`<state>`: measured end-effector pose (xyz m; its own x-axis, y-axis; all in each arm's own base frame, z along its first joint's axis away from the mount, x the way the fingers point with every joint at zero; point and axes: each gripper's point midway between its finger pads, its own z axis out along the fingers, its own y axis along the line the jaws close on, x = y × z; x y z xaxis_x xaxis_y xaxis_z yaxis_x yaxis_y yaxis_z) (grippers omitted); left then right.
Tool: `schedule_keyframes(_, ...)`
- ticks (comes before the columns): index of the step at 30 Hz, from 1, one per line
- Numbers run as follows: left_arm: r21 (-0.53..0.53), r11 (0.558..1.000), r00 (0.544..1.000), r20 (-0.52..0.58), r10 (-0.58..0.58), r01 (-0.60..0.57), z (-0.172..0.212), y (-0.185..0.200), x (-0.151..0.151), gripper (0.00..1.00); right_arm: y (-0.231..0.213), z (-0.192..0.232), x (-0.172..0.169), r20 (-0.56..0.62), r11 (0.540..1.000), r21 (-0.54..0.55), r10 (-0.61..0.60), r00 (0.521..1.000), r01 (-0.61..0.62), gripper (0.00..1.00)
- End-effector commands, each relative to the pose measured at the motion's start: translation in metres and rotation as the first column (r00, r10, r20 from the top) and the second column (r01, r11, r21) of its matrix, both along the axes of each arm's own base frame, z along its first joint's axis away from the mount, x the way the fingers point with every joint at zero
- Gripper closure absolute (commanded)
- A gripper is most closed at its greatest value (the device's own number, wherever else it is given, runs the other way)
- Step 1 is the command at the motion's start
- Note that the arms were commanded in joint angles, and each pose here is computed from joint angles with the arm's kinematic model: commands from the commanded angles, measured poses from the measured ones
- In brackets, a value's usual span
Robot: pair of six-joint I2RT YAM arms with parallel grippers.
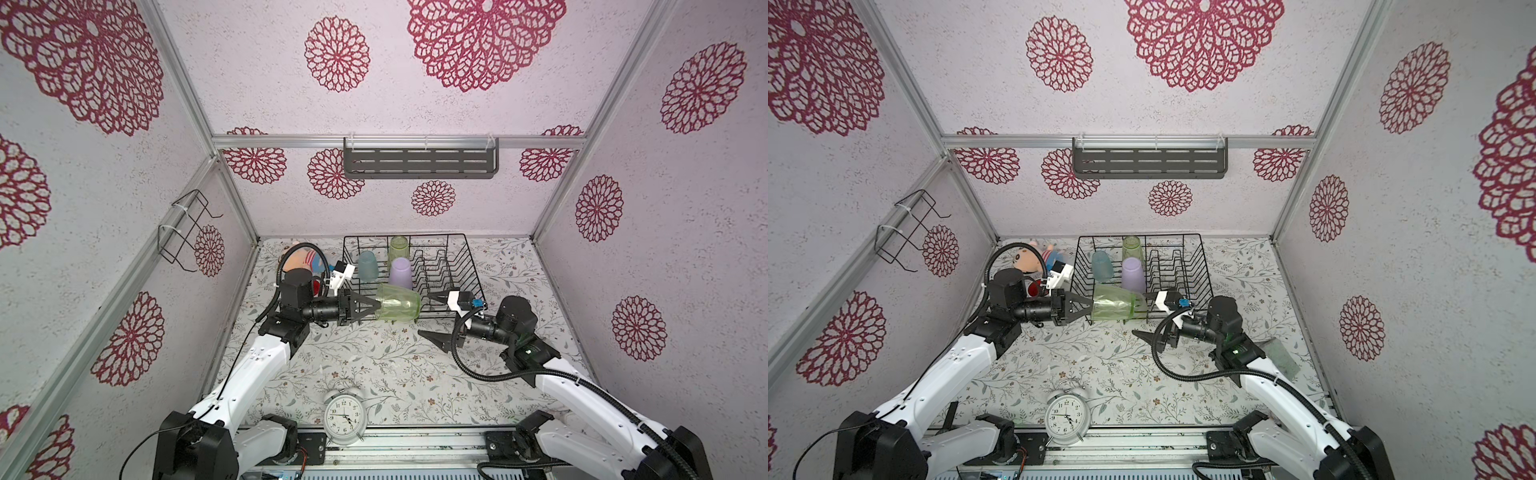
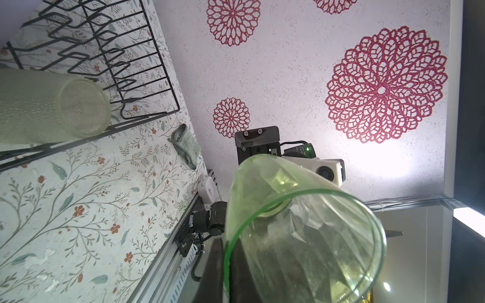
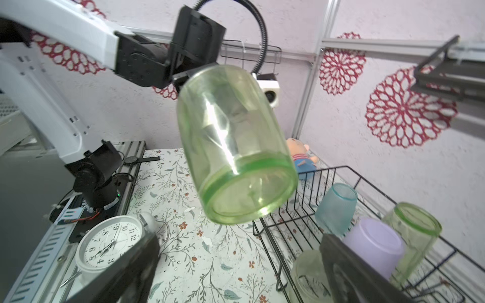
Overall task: Load the cups into the dish rack
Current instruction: 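Hold the green glass cup out with the left while the right gripper grasps it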
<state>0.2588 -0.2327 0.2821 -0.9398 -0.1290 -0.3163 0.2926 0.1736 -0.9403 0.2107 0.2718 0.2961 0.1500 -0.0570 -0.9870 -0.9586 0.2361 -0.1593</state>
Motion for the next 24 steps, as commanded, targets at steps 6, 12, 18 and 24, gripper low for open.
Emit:
schedule_keyframes(6, -0.060, 0.995, 0.995, 0.067, -0.073, 0.077, 0.009, -0.006, -0.011, 1.00, 0.009, 0.040, -0.007, 0.232, 0.994, 0.074, 0.060, 0.971, -0.080, 0.07)
schedule_keyframes(12, -0.062, 0.993, 0.991, 0.087, -0.097, 0.103, 0.009, -0.009, -0.019, 1.00, 0.013, 0.039, -0.004, 0.213, 0.992, 0.076, 0.079, 0.974, -0.097, 0.08)
schedule_keyframes(18, -0.060, 0.992, 0.991, 0.080, -0.109, 0.114, 0.005, -0.013, -0.020, 1.00, 0.015, 0.037, -0.002, 0.205, 0.990, 0.088, 0.086, 0.975, -0.106, 0.10)
schedule_keyframes(24, -0.058, 0.991, 0.990, 0.078, -0.118, 0.122, 0.003, -0.016, -0.018, 1.00, 0.022, 0.042, -0.010, 0.185, 0.977, 0.122, 0.153, 0.971, -0.177, 0.21)
